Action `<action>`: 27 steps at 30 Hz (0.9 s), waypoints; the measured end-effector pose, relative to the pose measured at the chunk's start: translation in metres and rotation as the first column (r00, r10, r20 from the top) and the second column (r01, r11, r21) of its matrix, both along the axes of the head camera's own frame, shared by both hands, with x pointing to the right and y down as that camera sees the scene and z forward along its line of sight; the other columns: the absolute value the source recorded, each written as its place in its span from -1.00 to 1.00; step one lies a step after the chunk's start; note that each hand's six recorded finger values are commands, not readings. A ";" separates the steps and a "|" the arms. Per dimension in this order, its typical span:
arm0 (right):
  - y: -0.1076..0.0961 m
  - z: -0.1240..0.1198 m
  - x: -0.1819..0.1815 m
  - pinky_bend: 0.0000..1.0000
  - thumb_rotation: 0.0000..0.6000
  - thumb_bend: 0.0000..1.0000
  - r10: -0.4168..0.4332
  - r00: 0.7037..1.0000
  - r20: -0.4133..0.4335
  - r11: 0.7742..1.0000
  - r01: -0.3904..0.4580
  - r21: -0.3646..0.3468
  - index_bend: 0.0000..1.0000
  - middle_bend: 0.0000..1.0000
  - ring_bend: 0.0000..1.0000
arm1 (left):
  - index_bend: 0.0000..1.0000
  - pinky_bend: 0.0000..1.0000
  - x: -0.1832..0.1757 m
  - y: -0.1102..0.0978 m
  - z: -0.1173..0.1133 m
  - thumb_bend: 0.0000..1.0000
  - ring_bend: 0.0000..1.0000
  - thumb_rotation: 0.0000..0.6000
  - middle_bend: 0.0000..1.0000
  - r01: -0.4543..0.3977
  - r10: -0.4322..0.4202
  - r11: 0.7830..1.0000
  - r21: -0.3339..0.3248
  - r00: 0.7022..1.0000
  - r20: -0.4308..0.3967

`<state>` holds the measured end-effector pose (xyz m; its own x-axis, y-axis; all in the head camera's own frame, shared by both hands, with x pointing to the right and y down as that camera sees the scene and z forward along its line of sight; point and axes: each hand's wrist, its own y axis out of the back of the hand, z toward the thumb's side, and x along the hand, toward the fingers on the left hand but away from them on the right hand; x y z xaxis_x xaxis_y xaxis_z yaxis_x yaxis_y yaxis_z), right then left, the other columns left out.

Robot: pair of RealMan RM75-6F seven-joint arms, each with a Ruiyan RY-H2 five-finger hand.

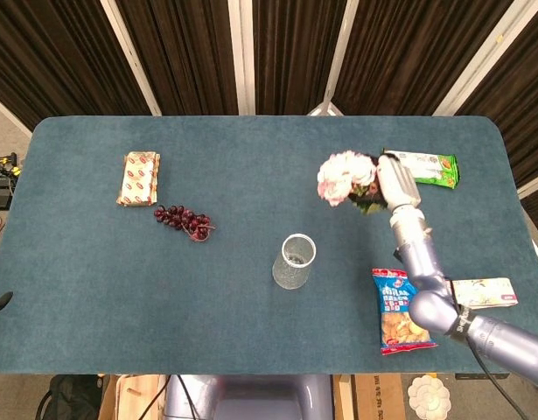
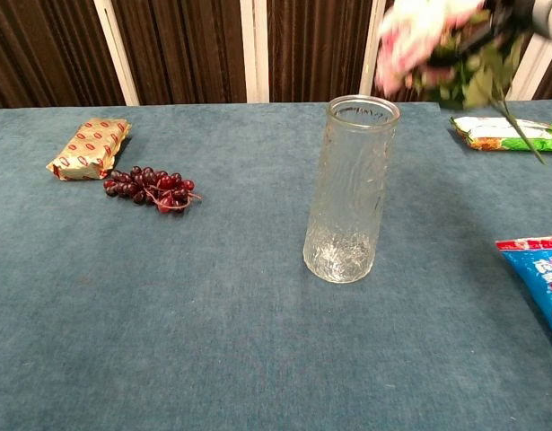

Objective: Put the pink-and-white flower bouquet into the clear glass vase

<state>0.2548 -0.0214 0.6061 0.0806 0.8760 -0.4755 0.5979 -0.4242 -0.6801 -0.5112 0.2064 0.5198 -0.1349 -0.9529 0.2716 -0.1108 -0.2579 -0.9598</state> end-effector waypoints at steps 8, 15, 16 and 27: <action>-0.029 -0.093 -0.014 -0.83 1.00 -0.39 0.143 0.888 0.437 0.960 -0.231 0.156 0.10 -0.03 0.11 | -0.79 -1.00 0.006 0.002 0.004 -0.62 -1.00 1.00 -1.00 -0.022 0.022 1.000 -0.015 1.000 0.001; -0.025 -0.145 -0.025 -0.83 1.00 -0.38 0.215 0.752 0.623 0.911 -0.384 0.149 0.10 -0.03 0.11 | -0.79 -1.00 0.005 0.001 -0.001 -0.62 -1.00 1.00 -1.00 -0.028 0.028 1.000 0.014 1.000 -0.007; -0.023 -0.148 -0.027 -0.83 1.00 -0.38 0.223 0.742 0.632 0.910 -0.391 0.139 0.10 -0.03 0.11 | -0.79 -1.00 0.004 0.000 -0.002 -0.62 -1.00 1.00 -1.00 -0.023 0.023 1.000 0.020 1.000 -0.006; 0.012 -0.170 -0.066 -0.83 1.00 -0.38 0.293 0.657 0.694 0.917 -0.399 -0.010 0.10 -0.03 0.11 | -0.80 -1.00 0.007 -0.001 0.002 -0.62 -1.00 1.00 -1.00 -0.034 0.034 0.999 0.013 0.999 -0.025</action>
<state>0.1893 -0.0090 0.4366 0.0079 0.9553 -0.2954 0.9971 -0.0300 -0.0703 -0.5042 0.2051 0.5220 -0.0958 -0.9603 0.2622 -0.1269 -0.2494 -0.9600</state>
